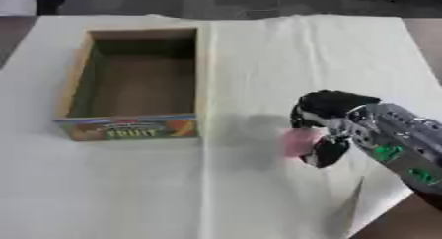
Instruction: Pick up objects on the table and place them in the box.
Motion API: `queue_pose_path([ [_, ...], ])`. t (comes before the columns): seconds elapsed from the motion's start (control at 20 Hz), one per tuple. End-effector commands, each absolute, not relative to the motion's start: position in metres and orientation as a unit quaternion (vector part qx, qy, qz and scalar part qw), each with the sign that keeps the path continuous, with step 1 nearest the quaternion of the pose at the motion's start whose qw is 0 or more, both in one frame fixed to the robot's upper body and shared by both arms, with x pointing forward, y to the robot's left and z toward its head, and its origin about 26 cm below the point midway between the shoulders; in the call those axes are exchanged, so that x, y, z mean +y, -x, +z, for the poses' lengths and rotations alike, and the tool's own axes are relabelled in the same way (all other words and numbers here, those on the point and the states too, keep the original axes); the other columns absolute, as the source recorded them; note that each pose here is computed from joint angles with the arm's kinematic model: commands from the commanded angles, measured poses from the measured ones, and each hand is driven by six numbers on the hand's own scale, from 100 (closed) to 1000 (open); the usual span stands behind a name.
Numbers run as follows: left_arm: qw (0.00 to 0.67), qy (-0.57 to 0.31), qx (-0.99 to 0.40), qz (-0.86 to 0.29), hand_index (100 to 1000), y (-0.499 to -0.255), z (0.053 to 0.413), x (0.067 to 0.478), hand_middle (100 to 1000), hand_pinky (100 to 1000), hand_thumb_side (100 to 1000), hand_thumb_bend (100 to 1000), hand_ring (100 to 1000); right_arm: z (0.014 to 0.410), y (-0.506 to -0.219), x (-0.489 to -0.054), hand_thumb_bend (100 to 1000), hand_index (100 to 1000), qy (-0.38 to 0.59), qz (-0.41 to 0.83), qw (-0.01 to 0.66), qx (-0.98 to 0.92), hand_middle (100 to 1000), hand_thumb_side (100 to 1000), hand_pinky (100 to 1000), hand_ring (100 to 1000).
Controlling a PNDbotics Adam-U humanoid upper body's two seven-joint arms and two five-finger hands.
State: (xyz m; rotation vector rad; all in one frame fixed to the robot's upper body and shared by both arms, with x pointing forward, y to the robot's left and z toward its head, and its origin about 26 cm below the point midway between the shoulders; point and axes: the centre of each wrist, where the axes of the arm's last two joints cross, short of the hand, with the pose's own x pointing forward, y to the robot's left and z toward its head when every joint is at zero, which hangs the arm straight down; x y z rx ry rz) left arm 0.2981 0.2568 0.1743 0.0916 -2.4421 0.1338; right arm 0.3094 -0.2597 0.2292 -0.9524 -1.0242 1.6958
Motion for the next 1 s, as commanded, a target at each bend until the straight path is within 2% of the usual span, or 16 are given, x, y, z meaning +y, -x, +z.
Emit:
queue_pose_path([
  [0.05,0.324,-0.035,-0.944,0.045,819,-0.296,0.183,0.258,610,707,611,100,635,0.249,-0.301,-0.263,190,507,0.409,0.671,0.447,-0.428,453,111,638,719],
  [1.0,0.329,-0.037,-0.943,0.046,820,-0.295,0.181,0.259,610,706,610,100,634,0.314,-0.297,-0.253,113,499,0.46,0.61,0.378,-0.523,426,150,644,693],
])
